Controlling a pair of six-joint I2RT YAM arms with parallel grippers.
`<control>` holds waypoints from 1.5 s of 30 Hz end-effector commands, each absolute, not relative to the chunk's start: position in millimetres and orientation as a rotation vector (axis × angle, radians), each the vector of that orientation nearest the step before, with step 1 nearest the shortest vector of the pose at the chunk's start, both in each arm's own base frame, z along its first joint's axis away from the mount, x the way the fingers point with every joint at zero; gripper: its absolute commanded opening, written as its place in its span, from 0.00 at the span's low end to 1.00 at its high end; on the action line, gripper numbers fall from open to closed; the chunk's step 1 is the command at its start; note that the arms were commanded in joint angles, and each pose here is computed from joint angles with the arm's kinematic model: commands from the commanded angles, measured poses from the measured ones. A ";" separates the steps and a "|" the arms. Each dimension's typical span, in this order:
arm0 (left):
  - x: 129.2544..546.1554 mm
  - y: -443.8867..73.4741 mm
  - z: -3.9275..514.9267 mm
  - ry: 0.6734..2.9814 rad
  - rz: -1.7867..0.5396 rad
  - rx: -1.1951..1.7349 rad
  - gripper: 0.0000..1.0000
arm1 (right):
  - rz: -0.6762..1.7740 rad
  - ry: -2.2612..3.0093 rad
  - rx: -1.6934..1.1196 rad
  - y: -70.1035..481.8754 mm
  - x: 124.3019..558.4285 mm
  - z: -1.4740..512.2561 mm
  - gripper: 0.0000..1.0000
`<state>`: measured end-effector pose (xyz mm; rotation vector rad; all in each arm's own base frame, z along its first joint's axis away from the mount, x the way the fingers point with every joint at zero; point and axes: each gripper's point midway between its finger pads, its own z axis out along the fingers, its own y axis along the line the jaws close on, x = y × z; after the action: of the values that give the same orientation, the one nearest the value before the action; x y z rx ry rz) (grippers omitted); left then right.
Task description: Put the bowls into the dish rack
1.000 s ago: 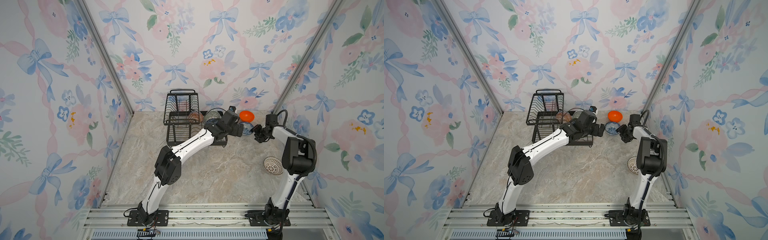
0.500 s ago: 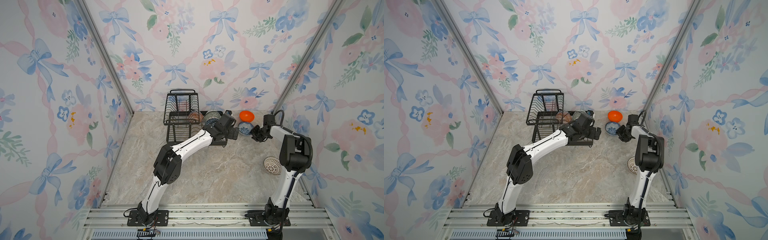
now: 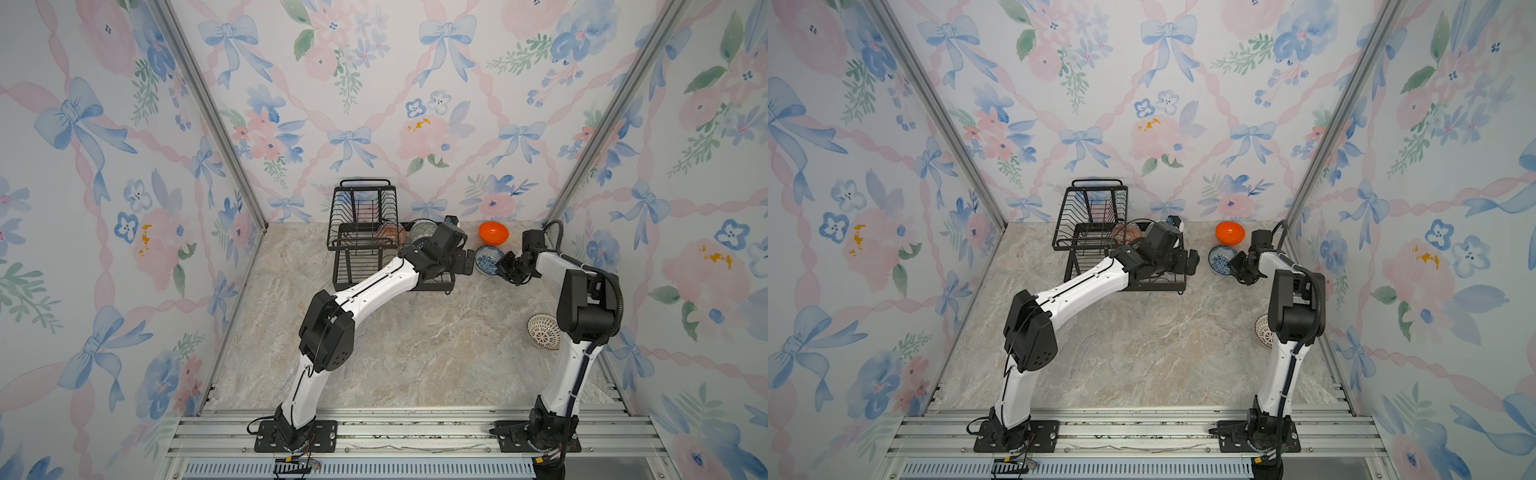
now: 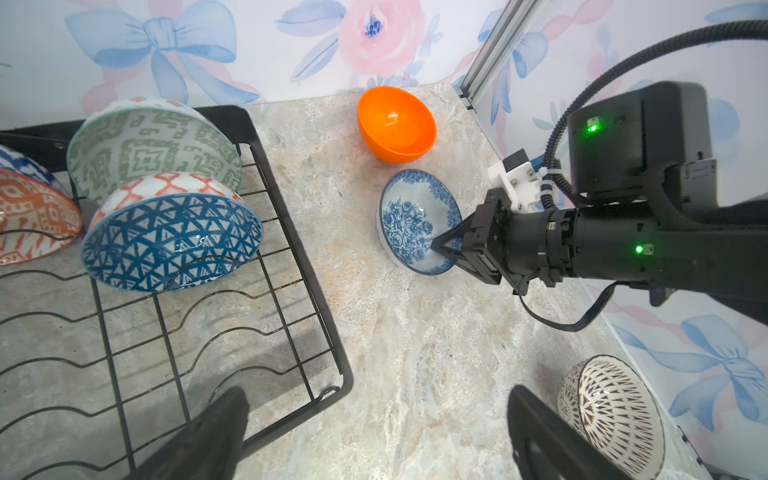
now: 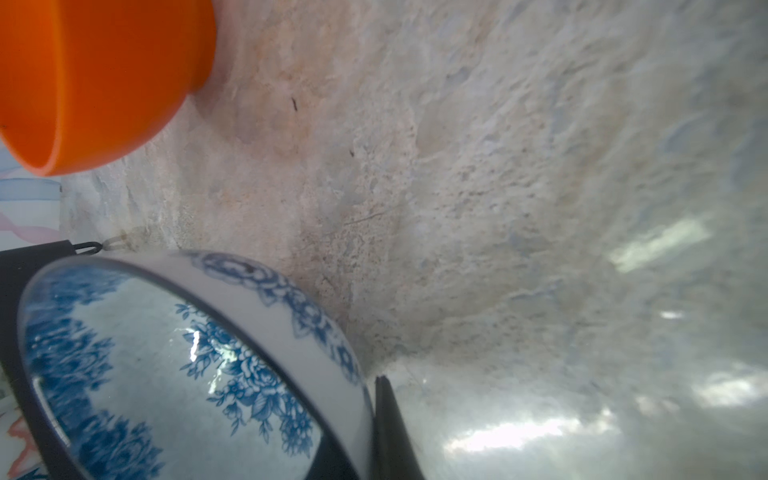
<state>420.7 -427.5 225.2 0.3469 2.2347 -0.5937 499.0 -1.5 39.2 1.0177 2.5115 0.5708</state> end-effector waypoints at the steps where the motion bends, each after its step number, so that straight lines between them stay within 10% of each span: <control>1: 415.9 -423.7 230.5 2.255 -0.651 0.280 0.98 | 0.583 2.518 0.954 13.9 483.2 60.5 0.01; 45: 434.1 -403.6 209.1 2.363 -0.783 -0.059 0.98 | 0.715 2.397 0.501 130.3 421.1 223.5 0.00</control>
<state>430.2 -405.9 198.7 -0.0415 2.3751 -0.7538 418.6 124.0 188.5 0.5435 2.4780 0.6809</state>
